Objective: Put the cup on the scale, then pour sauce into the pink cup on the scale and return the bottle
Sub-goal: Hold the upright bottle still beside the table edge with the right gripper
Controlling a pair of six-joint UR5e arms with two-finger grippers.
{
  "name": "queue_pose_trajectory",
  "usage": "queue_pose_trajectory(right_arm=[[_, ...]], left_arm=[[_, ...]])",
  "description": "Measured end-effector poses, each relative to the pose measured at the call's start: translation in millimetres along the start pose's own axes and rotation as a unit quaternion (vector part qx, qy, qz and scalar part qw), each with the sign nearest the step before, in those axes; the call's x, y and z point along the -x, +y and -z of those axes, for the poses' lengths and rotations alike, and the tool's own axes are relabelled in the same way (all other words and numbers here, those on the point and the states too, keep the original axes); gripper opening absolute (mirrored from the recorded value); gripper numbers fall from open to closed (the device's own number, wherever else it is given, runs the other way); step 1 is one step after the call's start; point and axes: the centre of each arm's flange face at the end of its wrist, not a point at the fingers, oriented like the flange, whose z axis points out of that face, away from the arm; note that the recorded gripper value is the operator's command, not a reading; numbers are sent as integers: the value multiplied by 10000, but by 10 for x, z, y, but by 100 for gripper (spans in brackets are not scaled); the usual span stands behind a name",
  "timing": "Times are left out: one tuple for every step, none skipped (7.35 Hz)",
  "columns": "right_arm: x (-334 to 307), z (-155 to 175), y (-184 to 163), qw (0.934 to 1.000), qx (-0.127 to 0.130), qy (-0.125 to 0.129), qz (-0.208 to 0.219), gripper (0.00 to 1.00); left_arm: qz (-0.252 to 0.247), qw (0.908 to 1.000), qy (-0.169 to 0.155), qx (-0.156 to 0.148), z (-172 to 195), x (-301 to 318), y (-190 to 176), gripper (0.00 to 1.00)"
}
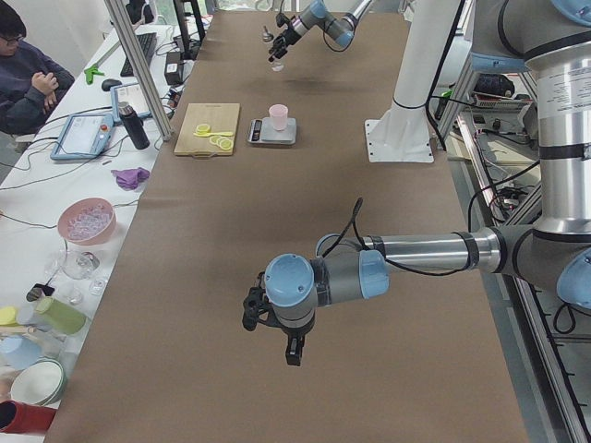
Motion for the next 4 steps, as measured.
queue_pose_trajectory(right_arm=[[10,-131,55,9999,-108,84,15,0],[31,-194,118,9996,-229,185,57,0],[85,-209,193,9989,-380,281,81,0],[158,-202,284,9979,-526,358,85,0]], left_arm=[[1,10000,-2,1,0,1,0,98],[0,10000,-1,-1,1,-1,0,98],[-3,10000,1,-3,2,-2,-1,98],[-9,10000,1,-7,6,-7,-2,98]])
